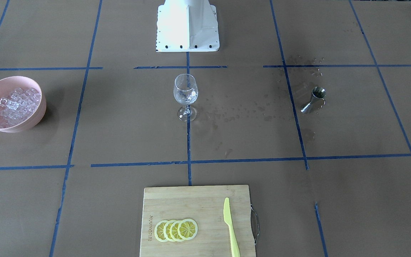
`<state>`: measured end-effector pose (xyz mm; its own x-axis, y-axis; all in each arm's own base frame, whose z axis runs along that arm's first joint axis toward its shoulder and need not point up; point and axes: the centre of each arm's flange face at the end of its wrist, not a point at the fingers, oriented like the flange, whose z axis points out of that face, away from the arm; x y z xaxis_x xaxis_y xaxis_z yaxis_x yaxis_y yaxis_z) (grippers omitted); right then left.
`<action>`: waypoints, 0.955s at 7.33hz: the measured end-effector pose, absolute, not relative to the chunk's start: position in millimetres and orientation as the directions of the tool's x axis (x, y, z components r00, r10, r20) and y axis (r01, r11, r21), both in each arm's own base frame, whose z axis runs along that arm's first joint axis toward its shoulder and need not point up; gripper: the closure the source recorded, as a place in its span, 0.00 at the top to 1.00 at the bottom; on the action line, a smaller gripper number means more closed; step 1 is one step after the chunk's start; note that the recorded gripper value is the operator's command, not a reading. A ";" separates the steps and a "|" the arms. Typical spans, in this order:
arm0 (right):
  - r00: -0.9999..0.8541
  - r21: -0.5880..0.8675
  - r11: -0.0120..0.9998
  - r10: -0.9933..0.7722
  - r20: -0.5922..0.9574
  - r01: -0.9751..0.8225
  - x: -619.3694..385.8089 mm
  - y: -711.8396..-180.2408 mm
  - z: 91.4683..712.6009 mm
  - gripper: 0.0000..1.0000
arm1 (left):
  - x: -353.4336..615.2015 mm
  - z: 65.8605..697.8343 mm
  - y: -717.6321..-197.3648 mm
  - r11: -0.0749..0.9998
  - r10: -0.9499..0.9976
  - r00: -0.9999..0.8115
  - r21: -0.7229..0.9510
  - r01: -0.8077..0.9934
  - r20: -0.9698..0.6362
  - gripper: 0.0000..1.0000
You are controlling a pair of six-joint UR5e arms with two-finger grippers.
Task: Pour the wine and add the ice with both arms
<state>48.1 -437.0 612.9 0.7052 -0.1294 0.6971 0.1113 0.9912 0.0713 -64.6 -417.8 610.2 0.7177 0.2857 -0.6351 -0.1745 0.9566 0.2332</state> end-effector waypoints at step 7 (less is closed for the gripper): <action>0.705 0.288 0.954 -0.264 0.659 0.088 47.3 -458.0 556.4 1.00 | -65.4 577.5 -435.5 0.810 0.489 0.719 0.562 -0.165 -0.493 1.00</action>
